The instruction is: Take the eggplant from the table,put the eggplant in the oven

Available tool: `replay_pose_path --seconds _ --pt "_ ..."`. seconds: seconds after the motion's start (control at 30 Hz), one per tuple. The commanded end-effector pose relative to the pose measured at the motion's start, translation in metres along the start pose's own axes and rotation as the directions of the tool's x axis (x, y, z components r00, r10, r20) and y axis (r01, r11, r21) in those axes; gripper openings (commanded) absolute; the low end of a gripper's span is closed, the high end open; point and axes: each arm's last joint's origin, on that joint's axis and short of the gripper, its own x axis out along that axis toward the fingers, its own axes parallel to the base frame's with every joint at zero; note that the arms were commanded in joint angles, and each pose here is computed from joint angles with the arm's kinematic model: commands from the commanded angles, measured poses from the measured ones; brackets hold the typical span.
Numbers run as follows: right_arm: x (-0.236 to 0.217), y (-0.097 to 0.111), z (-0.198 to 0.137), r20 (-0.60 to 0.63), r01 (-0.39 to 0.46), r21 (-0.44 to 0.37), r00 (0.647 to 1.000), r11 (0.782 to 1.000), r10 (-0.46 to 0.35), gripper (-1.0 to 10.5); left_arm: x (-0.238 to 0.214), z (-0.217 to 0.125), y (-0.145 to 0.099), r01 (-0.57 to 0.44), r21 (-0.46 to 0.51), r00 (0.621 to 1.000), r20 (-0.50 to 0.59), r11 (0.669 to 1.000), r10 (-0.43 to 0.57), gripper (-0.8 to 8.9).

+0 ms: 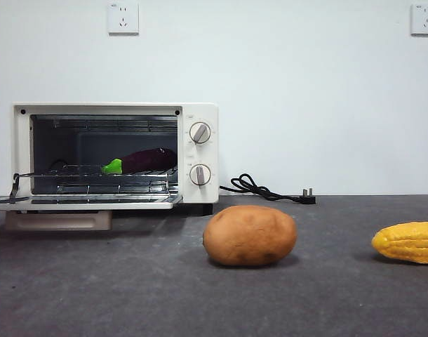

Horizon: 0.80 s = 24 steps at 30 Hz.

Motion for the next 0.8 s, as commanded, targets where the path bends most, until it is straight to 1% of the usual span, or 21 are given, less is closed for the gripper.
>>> replay_pose_path --seconds 0.03,0.1,0.2,0.37,0.43,0.47,0.67,0.77,0.8 --pt "0.008 0.002 -0.008 -0.046 -0.101 0.024 0.994 0.995 0.102 3.1 0.002 0.0 0.0 0.004 -0.011 1.0 0.0 1.0 -0.004 -0.06" --pt "0.014 0.002 -0.01 -0.068 -0.133 0.033 0.989 0.991 0.135 3.1 0.002 0.0 0.0 0.004 -0.014 1.0 -0.001 1.0 -0.004 -0.06" --pt "0.019 0.002 -0.013 -0.087 -0.136 0.034 0.986 0.99 0.139 3.0 0.003 0.001 0.0 0.004 -0.014 1.0 -0.005 1.0 -0.004 -0.06" --pt "0.018 0.002 -0.013 -0.084 -0.138 0.029 0.987 0.99 0.139 1.0 0.008 0.002 0.0 0.004 -0.017 1.0 -0.017 1.0 -0.005 -0.06" --pt "0.018 0.002 -0.013 -0.084 -0.138 0.016 0.987 0.99 0.139 0.0 0.011 0.003 0.0 0.005 -0.017 1.0 -0.027 1.0 -0.005 -0.06" --pt "0.018 0.002 -0.013 -0.084 -0.138 0.014 0.987 0.99 0.139 -0.2 0.013 0.003 0.0 0.005 -0.016 0.999 -0.032 1.0 -0.006 -0.06" --pt "0.018 0.002 -0.013 -0.084 -0.138 0.014 0.987 0.99 0.139 -0.1 0.031 0.009 0.0 0.007 -0.016 0.998 -0.065 1.0 -0.008 -0.06" --pt "0.018 0.002 -0.013 -0.084 -0.138 0.014 0.987 0.99 0.139 -0.1 0.046 0.017 0.0 0.013 -0.018 0.999 -0.046 1.0 -0.014 -0.06" --pt "0.018 0.002 -0.013 -0.084 -0.138 0.014 0.987 0.99 0.139 -0.1 0.052 0.021 0.0 0.035 -0.028 0.999 -0.031 0.999 -0.036 -0.07"
